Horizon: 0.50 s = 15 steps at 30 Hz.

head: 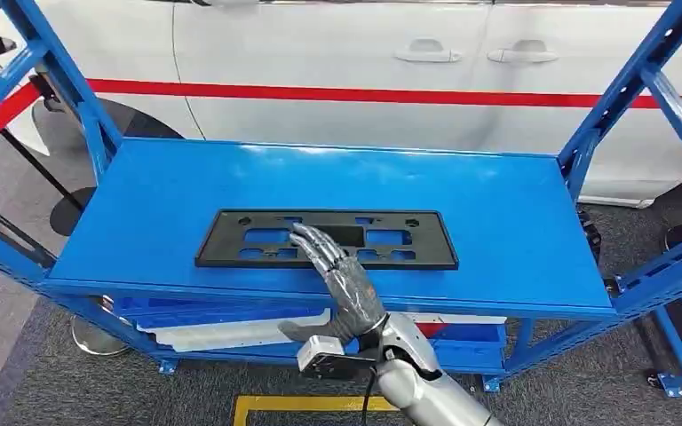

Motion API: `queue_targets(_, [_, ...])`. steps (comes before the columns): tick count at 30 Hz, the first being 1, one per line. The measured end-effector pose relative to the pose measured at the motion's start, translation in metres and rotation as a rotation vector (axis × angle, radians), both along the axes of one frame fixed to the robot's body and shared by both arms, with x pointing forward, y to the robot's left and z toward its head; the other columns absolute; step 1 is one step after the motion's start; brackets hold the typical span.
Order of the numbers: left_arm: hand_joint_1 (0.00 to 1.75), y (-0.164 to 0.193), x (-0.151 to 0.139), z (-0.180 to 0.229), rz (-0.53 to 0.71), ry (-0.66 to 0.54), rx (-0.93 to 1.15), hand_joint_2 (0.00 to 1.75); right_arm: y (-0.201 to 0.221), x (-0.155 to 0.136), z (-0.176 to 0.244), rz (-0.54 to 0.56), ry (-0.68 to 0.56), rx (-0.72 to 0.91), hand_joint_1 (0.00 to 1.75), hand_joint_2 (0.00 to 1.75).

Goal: Take the parts from the cabinet and place them on the table.

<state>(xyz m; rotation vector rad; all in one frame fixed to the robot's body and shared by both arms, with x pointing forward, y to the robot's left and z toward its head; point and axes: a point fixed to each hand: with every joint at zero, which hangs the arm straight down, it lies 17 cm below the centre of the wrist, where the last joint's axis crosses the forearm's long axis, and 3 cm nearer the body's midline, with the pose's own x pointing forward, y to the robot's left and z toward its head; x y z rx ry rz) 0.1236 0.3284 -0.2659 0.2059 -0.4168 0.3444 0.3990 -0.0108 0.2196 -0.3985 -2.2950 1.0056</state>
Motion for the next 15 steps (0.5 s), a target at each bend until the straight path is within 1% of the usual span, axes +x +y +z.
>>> queue_targets(4, [0.00, -0.001, 0.000, 0.000, 0.000, 0.000, -0.001, 0.00, 0.004, 0.001, -0.015, -0.008, 0.011, -0.040, 0.00, 1.75])
queue_targets(9, [0.00, -0.006, 0.000, 0.000, -0.001, 0.000, -0.008, 0.00, 0.007, 0.004, -0.014, -0.013, 0.001, -0.050, 0.00, 1.75])
queue_targets(12, [0.00, -0.006, 0.001, 0.000, -0.006, 0.000, -0.007, 0.00, 0.006, 0.006, -0.012, -0.050, -0.040, -0.079, 0.00, 1.75])
queue_targets(15, [0.00, -0.008, 0.002, 0.000, -0.018, -0.006, -0.007, 0.00, 0.011, 0.012, -0.005, -0.137, -0.162, -0.158, 0.00, 1.75])
